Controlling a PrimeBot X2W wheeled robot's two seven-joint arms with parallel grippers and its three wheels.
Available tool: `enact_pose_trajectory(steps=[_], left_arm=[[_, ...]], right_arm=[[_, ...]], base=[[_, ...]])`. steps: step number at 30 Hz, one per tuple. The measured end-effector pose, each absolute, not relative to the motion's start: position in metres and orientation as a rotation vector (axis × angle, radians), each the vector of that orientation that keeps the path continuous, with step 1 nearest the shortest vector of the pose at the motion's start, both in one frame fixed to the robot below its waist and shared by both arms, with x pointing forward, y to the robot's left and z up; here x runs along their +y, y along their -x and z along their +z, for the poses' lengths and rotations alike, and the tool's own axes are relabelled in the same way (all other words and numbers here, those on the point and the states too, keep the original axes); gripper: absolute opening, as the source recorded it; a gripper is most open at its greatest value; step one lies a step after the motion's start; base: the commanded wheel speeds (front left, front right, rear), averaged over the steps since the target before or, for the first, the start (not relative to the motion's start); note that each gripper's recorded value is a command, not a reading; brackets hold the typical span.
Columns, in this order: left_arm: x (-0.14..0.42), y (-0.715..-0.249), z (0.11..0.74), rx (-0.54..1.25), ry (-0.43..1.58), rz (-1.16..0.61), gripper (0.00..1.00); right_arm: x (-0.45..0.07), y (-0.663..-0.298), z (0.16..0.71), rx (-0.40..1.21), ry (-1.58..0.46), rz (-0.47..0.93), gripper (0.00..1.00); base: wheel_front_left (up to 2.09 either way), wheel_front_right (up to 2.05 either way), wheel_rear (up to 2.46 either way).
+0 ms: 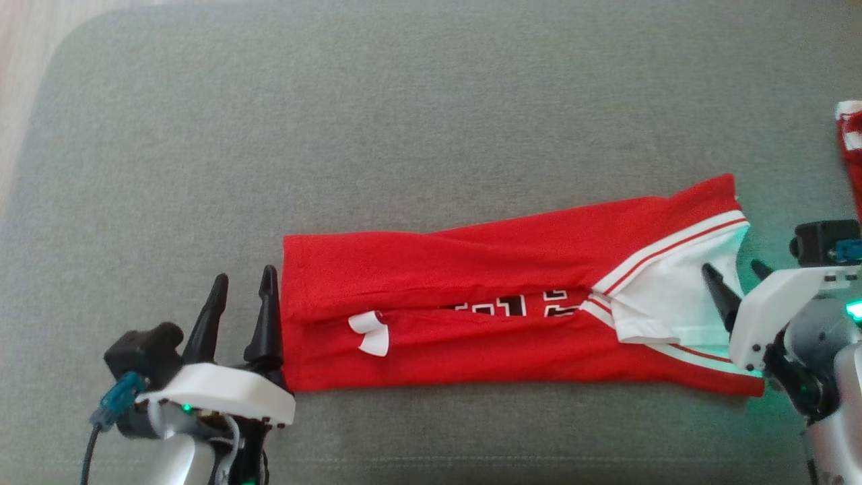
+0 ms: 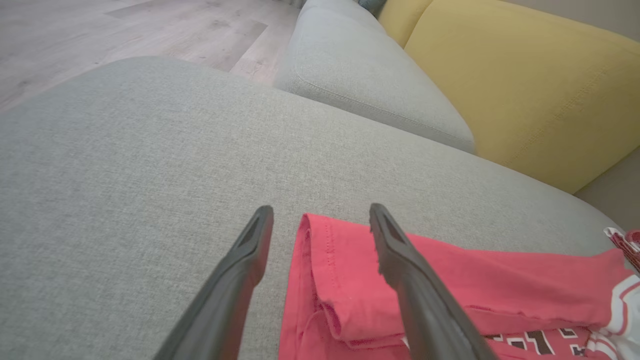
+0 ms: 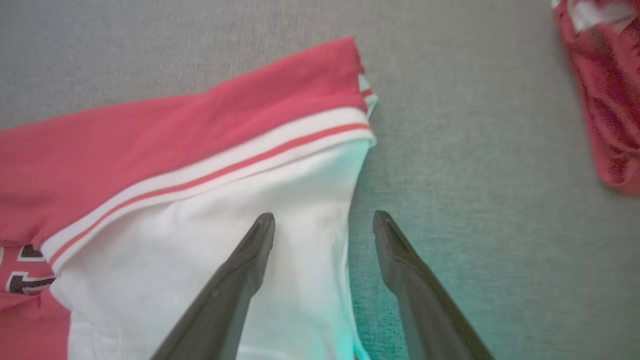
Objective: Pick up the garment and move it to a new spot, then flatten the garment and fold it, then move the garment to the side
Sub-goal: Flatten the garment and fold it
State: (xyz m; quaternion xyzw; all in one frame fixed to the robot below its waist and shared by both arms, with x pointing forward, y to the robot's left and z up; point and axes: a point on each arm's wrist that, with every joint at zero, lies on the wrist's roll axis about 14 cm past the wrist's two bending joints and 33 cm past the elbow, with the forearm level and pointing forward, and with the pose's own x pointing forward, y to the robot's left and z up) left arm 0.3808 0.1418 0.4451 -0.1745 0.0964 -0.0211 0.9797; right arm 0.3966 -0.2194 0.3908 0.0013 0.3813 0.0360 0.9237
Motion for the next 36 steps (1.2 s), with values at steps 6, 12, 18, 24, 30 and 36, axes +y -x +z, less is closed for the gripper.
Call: enact_pose_trajectory(steps=[6,12,18,24,30,36], left_arm=[[0.151,-0.381,0.440,0.196,0.347,-0.010,1.00],[0.151,-0.384,0.441,0.192,0.346,-0.011,1.00],[0.147,-0.386,0.439,0.198,0.344,-0.018,1.00],[0.140,-0.389,0.442,0.191,0.342,-0.040,1.00],[0.129,-0.392,0.450,0.174,0.343,-0.076,1.00],[0.117,-0.394,0.457,0.158,0.344,-0.115,1.00]], right_arm=[[-0.207,-0.386,0.364,0.939,-0.055,0.124,1.00],[-0.203,-0.387,0.363,0.965,-0.068,0.139,0.58],[-0.196,-0.387,0.363,0.967,-0.075,0.162,0.00],[-0.205,-0.391,0.371,0.905,-0.082,0.135,0.00],[-0.253,-0.392,0.396,0.813,-0.054,0.016,0.00],[-0.275,-0.394,0.433,0.700,-0.036,-0.028,0.00]], base=[[0.00,0.00,0.00],[0.00,0.00,0.00],[0.00,0.00,0.00],[0.00,0.00,0.00],[0.00,0.00,0.00],[0.00,0.00,0.00]])
